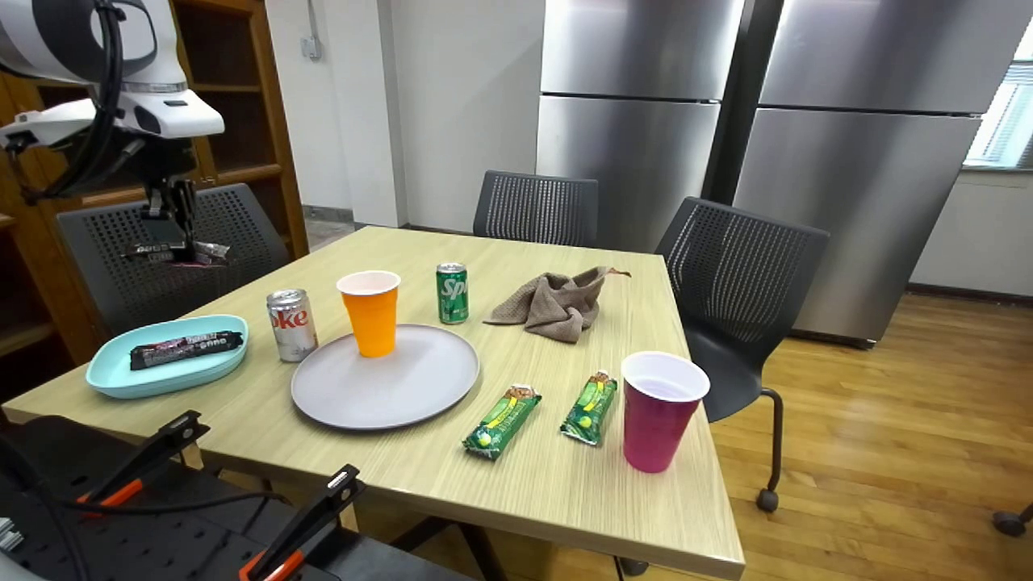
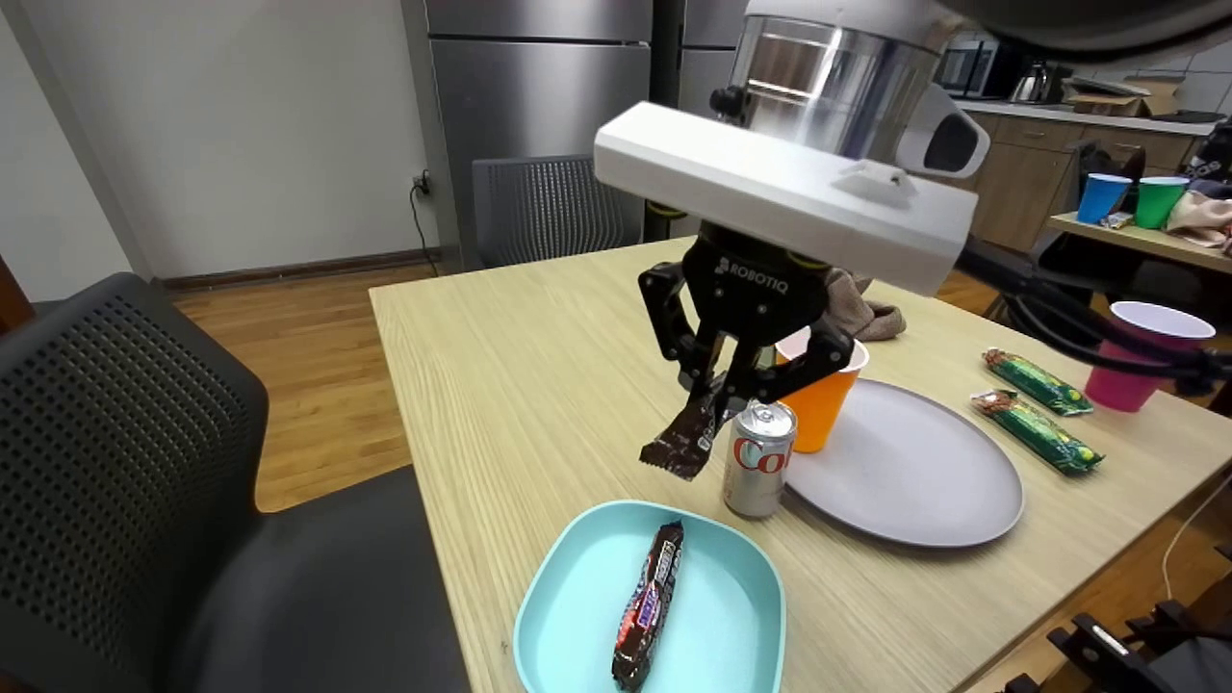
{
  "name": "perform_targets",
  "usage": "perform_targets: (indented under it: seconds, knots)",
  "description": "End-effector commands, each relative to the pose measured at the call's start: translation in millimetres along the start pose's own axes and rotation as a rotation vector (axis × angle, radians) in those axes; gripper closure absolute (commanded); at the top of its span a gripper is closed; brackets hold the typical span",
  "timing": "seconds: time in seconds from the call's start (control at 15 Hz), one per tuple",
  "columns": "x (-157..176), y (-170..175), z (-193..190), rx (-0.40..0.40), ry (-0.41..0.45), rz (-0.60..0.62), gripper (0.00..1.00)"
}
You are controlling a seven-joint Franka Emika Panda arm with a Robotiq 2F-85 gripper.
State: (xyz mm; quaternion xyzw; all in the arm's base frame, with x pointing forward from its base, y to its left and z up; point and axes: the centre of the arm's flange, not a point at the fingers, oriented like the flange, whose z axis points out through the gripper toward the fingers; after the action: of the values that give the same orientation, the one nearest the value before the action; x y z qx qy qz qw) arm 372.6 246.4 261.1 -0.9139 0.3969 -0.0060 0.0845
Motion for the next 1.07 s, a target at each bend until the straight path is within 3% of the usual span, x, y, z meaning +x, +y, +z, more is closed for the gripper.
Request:
perform_targets:
  seconds: [0.0, 0.67, 1.0]
  knots:
    - [-19.9, -17.8, 20.4, 0.011, -0.024, 0.027, 0.97]
    - [-43.6, -29.5, 81.0, -0.028, -0.115, -0.051, 0.97]
    - [-45.2, -34.7, 100.0, -0.016, -0.119, -0.097, 0.97]
